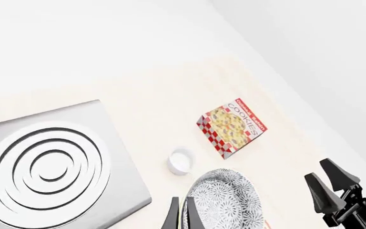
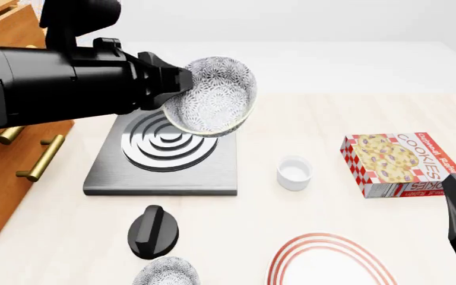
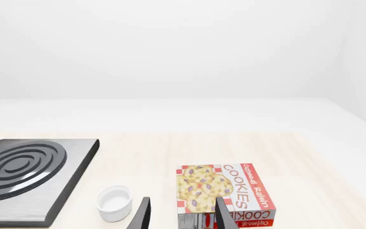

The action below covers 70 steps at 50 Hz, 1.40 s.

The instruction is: Pick the akita bowl on the wooden cabinet and place it on the plate.

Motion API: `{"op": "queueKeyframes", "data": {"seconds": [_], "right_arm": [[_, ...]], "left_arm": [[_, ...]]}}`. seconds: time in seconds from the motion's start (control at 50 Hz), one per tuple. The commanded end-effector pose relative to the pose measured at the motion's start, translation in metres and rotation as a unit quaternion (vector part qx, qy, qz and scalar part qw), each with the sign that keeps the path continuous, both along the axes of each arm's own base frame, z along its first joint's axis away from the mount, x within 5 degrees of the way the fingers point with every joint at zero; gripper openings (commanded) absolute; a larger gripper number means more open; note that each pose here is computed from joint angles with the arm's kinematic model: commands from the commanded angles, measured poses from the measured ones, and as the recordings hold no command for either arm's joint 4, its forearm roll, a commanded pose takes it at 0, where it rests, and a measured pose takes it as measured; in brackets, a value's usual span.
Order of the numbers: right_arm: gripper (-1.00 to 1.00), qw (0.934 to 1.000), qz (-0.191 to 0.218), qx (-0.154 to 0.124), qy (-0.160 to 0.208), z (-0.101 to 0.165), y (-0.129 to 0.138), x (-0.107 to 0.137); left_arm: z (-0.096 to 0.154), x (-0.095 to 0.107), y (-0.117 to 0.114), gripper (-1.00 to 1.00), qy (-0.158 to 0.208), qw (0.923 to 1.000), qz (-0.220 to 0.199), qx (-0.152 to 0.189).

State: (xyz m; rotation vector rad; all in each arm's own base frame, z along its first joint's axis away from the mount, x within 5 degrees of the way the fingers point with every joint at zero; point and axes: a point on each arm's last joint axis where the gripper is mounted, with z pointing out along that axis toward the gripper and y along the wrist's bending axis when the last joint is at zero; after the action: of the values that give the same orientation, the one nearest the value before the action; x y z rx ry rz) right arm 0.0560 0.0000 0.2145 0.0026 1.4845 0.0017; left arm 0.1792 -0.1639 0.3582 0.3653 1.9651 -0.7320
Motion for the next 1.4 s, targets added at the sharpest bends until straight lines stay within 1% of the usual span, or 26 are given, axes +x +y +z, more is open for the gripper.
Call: {"op": "queueKeyframes", "data": {"seconds": [0.02, 0.12, 0.48, 1.02, 1.4], "right_arm": [[1.00, 1.0000, 0.000, 0.000, 0.000, 0.000, 0.000, 0.000], [1.00, 1.0000, 0.000, 0.000, 0.000, 0.000, 0.000, 0.000], [1.00, 1.0000, 0.000, 0.000, 0.000, 0.000, 0.000, 0.000], [1.00, 1.0000, 0.000, 0.000, 0.000, 0.000, 0.000, 0.000], [1.00, 1.0000, 0.000, 0.000, 0.000, 0.000, 0.000, 0.000]], "left_arm": [[-0.004, -0.001, -0.011, -1.00, 0.004, 0.9998, -0.017, -0.003], [-0.006, -0.001, -0.015, -1.00, 0.006, 0.9997, -0.022, -0.003], [-0.036, -0.004, -0.029, -1.00, 0.036, 0.9986, -0.039, 0.005], [-0.055, -0.005, -0.045, -1.00, 0.056, 0.9970, -0.053, 0.007], [-0.063, -0.008, -0.055, -1.00, 0.066, 0.9957, -0.065, 0.008]]}}
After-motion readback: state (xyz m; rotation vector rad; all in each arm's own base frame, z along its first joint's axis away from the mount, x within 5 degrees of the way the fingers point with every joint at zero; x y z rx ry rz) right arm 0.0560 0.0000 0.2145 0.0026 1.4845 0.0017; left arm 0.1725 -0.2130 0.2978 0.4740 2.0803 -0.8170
